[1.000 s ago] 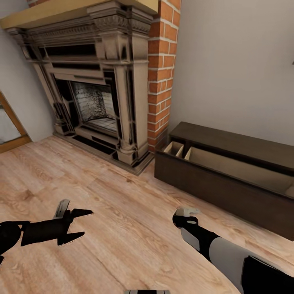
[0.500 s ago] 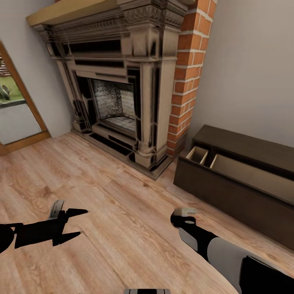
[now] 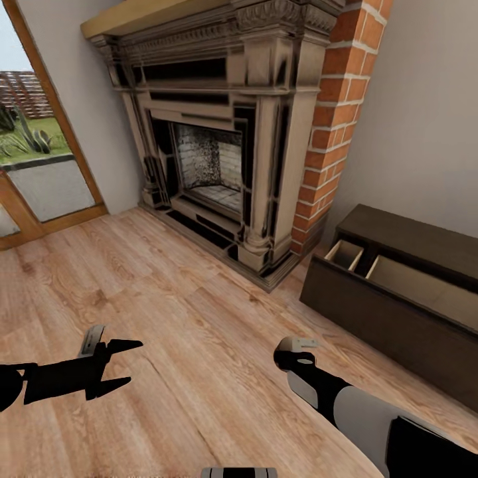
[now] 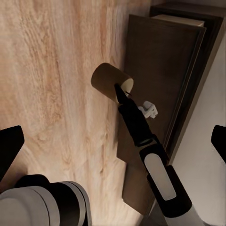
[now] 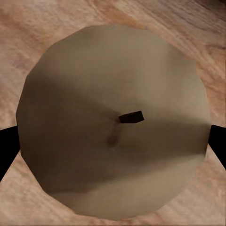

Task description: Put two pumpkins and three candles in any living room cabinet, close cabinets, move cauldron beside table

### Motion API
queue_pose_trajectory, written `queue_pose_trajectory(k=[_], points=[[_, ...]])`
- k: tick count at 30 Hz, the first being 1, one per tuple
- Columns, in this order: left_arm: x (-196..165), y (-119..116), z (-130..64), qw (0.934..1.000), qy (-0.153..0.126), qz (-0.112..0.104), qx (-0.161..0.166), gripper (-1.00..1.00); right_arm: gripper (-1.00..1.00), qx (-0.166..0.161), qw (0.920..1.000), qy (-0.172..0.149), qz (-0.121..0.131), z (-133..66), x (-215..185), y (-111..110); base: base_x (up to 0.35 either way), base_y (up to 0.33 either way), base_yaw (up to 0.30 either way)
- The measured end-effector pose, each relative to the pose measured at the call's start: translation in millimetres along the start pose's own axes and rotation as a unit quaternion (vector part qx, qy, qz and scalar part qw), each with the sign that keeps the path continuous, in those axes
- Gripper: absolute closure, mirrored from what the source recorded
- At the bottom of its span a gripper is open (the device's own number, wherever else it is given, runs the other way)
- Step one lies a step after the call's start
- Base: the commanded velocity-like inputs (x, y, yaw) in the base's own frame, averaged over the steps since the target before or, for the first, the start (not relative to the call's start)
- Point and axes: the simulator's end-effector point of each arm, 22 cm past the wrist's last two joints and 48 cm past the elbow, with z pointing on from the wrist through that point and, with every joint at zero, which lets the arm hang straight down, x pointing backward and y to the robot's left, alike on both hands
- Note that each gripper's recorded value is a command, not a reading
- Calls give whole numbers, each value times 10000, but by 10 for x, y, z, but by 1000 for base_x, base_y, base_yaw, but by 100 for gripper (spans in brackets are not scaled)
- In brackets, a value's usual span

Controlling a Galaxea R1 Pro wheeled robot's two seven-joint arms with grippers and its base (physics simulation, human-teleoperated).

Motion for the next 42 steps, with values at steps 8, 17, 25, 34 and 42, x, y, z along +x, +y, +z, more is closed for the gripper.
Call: queue_pose_trajectory(k=[8,17,25,34,42], points=[[-5,29,19,10000,12,-27,-24,-100,100,-5,10000,36,0,22,41,13,0,0,206],[-11,65,41,10000,28,-62,-53,-100,100,-14,10000,80,-6,46,90,29,8,0,206],[-16,94,58,9999,39,-88,-78,-100,100,-18,9999,110,-10,66,128,36,192,82,206],[-23,122,72,9999,45,-108,-103,-100,100,-71,9999,136,-25,71,165,114,304,155,132],[-28,119,69,9999,41,-111,-97,-100,100,-185,9986,84,-494,39,220,254,310,189,5]])
